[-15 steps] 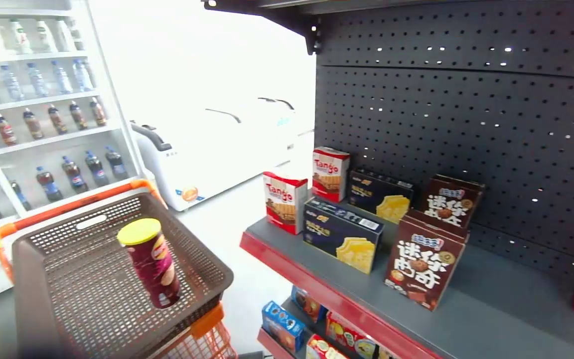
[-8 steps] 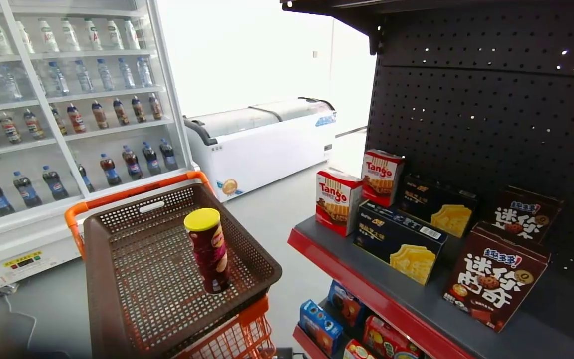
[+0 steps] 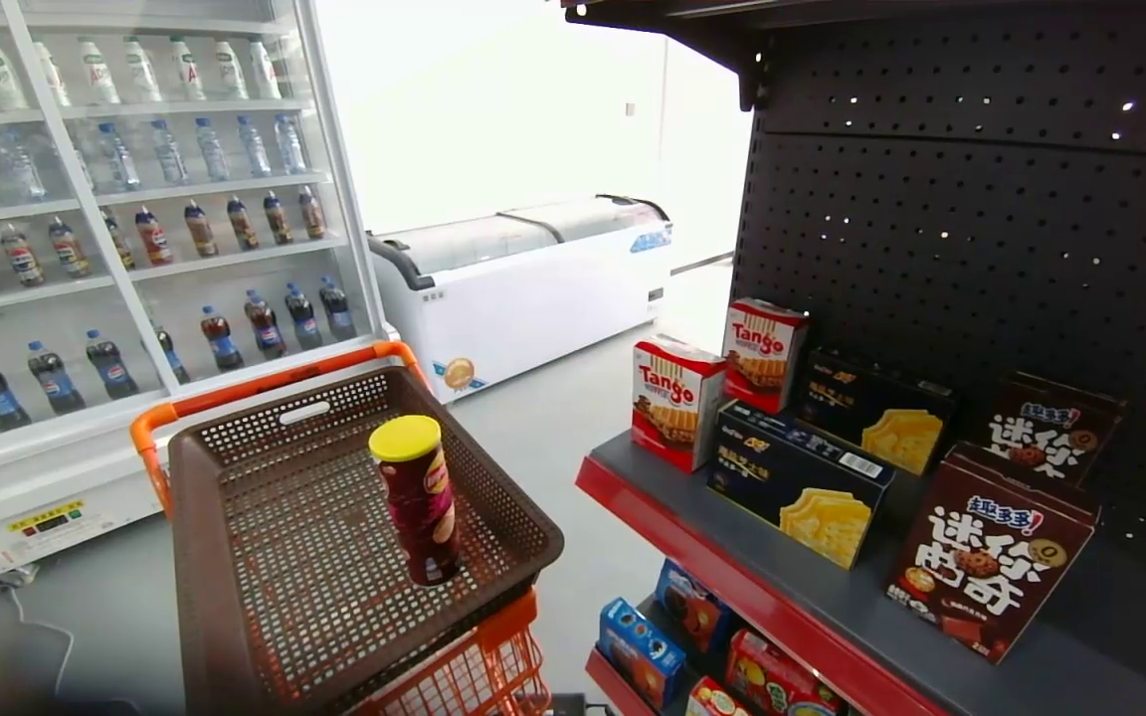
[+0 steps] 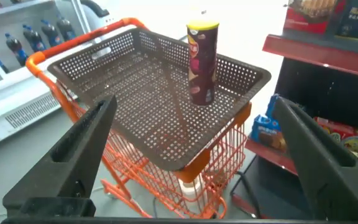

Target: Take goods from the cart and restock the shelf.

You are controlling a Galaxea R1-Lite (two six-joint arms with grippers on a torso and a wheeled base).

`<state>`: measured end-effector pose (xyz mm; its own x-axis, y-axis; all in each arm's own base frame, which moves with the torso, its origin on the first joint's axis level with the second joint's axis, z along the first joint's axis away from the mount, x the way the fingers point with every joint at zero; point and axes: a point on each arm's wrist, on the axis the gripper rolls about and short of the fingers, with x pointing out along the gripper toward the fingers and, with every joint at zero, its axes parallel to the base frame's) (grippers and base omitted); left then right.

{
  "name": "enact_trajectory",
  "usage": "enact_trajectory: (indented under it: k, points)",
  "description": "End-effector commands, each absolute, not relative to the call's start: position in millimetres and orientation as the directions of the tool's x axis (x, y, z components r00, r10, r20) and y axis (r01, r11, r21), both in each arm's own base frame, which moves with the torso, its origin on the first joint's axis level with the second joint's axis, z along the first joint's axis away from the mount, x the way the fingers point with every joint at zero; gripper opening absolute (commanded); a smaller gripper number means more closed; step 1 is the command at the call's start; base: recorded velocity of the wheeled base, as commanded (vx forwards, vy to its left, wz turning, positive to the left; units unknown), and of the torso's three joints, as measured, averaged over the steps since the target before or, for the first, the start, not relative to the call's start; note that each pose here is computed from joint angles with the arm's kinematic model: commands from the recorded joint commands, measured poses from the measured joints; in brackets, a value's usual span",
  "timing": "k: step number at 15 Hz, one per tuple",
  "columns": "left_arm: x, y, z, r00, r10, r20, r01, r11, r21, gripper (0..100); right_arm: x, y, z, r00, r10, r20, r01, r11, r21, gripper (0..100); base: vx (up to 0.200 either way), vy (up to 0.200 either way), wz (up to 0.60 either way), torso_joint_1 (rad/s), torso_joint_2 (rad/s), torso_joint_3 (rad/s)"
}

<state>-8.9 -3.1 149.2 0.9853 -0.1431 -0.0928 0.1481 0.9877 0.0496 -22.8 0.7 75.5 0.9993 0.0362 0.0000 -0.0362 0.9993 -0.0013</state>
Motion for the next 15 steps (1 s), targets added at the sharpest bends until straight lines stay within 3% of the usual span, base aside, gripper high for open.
enact_trajectory:
  k: [1, 6, 11, 15]
  points:
    - [46, -3, 168, 0.936, -0.145, -0.322, 0.161, 0.987, 0.024, 100, -23, 1, 76, 0.999, 0.037, -0.002, -0.037, 0.999, -0.001, 100, 0.000, 0.000, 0.00, 0.000, 0.00, 0.000]
    - [107, -3, 156, 0.864, -0.121, -0.489, 0.142, 0.990, 0.006, 100, -23, 1, 76, 0.999, 0.037, -0.002, -0.037, 0.999, -0.001, 100, 0.000, 0.000, 0.00, 0.000, 0.00, 0.000]
    - [165, -14, 139, 0.814, -0.224, -0.536, 0.291, 0.956, 0.042, 100, -23, 1, 76, 0.999, 0.035, -0.002, -0.035, 0.999, -0.001, 100, 0.000, 0.000, 0.00, 0.000, 0.00, 0.000]
    - [203, -22, 121, 0.806, -0.240, -0.541, 0.318, 0.947, 0.052, 100, -23, 1, 76, 0.999, 0.037, -0.002, -0.037, 0.999, -0.001, 100, 0.000, 0.000, 0.00, 0.000, 0.00, 0.000]
